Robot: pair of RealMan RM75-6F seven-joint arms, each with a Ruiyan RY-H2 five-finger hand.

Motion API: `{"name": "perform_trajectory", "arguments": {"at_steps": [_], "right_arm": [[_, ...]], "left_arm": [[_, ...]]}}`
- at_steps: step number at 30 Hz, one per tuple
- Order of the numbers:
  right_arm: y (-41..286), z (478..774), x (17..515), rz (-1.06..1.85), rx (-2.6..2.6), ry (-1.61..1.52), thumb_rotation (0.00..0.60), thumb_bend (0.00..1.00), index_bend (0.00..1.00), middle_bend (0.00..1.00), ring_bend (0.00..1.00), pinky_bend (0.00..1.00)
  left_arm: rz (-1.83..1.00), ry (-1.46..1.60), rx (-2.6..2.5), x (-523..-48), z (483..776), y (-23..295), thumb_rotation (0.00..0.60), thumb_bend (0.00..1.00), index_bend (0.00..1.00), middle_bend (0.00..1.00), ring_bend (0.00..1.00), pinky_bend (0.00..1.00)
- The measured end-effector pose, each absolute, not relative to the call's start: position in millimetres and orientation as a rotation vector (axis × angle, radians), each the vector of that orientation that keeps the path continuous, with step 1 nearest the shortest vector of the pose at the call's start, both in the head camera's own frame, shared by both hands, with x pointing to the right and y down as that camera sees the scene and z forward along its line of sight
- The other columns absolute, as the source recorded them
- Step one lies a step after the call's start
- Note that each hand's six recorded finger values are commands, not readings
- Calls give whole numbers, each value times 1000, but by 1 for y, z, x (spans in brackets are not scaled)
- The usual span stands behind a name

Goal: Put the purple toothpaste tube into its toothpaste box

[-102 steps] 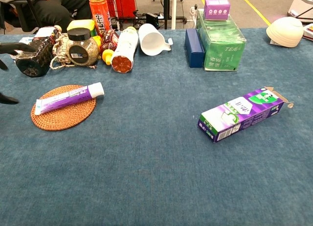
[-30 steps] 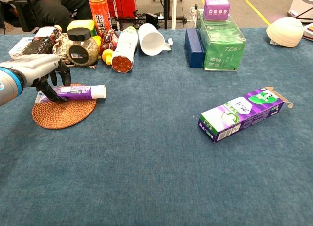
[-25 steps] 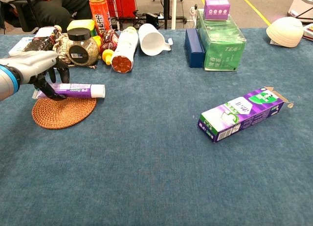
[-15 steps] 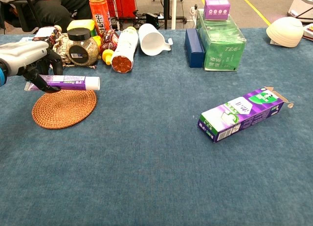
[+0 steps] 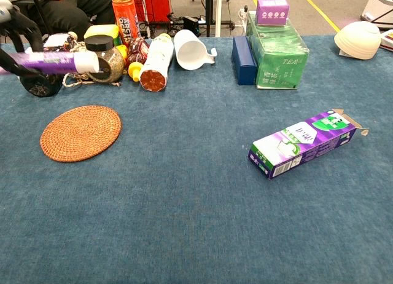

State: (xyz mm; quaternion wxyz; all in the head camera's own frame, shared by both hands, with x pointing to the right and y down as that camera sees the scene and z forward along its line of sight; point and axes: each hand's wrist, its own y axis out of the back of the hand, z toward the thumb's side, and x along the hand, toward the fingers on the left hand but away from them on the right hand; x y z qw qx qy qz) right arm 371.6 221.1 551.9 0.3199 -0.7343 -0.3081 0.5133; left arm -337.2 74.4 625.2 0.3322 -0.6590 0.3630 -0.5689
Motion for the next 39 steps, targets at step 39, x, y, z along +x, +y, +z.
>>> {"name": "perform_trajectory", "arguments": {"at_steps": [39], "right_arm": [[163, 654, 139, 1247, -2332, -173, 600, 156, 190, 159, 177, 97]], "left_arm": [[-1442, 1111, -1677, -389, 564, 54, 600, 273, 581, 414, 394, 623]]}}
